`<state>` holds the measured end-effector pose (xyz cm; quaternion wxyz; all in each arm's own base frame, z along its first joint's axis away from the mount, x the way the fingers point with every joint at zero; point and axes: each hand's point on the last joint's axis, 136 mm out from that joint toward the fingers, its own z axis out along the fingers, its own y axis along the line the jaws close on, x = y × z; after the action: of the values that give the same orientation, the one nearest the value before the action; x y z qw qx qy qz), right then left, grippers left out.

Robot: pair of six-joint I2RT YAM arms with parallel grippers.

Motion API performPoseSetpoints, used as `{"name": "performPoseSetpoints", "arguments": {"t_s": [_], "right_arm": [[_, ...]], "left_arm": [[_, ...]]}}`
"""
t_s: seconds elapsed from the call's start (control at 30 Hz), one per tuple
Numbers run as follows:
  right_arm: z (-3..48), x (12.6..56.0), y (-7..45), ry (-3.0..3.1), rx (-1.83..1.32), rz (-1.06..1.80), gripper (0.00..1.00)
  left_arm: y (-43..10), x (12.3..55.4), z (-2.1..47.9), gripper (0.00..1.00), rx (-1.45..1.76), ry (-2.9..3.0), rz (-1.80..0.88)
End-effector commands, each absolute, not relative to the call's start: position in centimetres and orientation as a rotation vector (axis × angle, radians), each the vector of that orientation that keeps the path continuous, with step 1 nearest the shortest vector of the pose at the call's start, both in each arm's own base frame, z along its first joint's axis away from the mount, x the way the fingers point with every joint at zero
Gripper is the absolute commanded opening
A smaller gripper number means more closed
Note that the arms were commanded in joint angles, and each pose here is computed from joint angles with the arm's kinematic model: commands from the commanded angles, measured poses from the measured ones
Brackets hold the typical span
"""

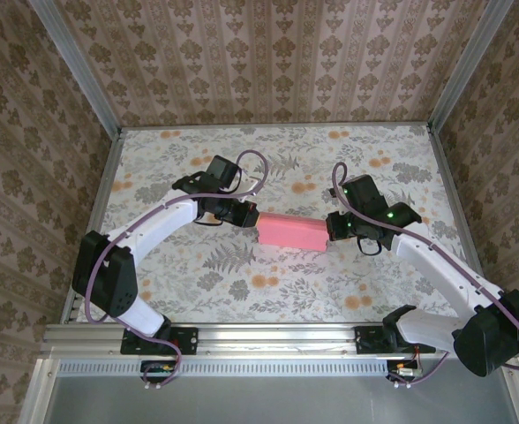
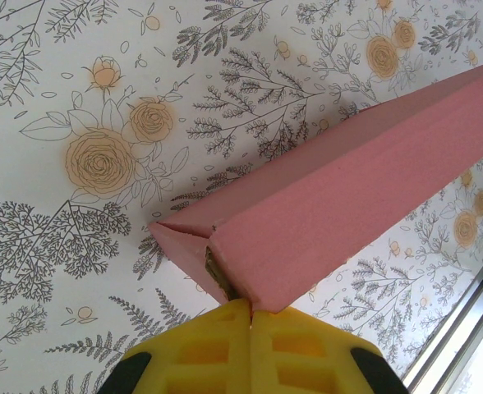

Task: Fold the paper box

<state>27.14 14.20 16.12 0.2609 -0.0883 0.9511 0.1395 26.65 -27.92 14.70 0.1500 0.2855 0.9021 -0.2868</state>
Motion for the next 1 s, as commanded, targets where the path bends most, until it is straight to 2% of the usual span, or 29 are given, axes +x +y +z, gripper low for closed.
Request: {"name": "performPoseSetpoints", "arguments": {"t_s": [0.0, 0.2, 0.6, 0.8, 0.97], "right_arm": [[15.1, 26.5, 13.9, 2.600, -0.230, 0.348, 0.00], [14.4, 25.7, 12.8, 2.621, -0.220, 0.291, 0.03], [19.2, 26.4, 14.1, 2.500, -0.208, 0.425, 0.23], [19.8, 28.0, 14.9, 2.474, -0.190, 0.452, 0.20], [18.9, 29.2, 15.4, 2.486, -0.182, 0.448, 0.12]], "left_arm": [[-26.9, 24.9, 12.5, 0.00, 0.836, 2.715, -0.764], [-26.7, 24.8, 12.3, 0.00, 0.841, 2.722, -0.744], [-26.7, 24.7, 11.8, 0.00, 0.859, 2.737, -0.702], [-26.8, 24.7, 11.9, 0.00, 0.859, 2.733, -0.699], [-26.7, 24.7, 12.1, 0.00, 0.858, 2.729, -0.696]]}}
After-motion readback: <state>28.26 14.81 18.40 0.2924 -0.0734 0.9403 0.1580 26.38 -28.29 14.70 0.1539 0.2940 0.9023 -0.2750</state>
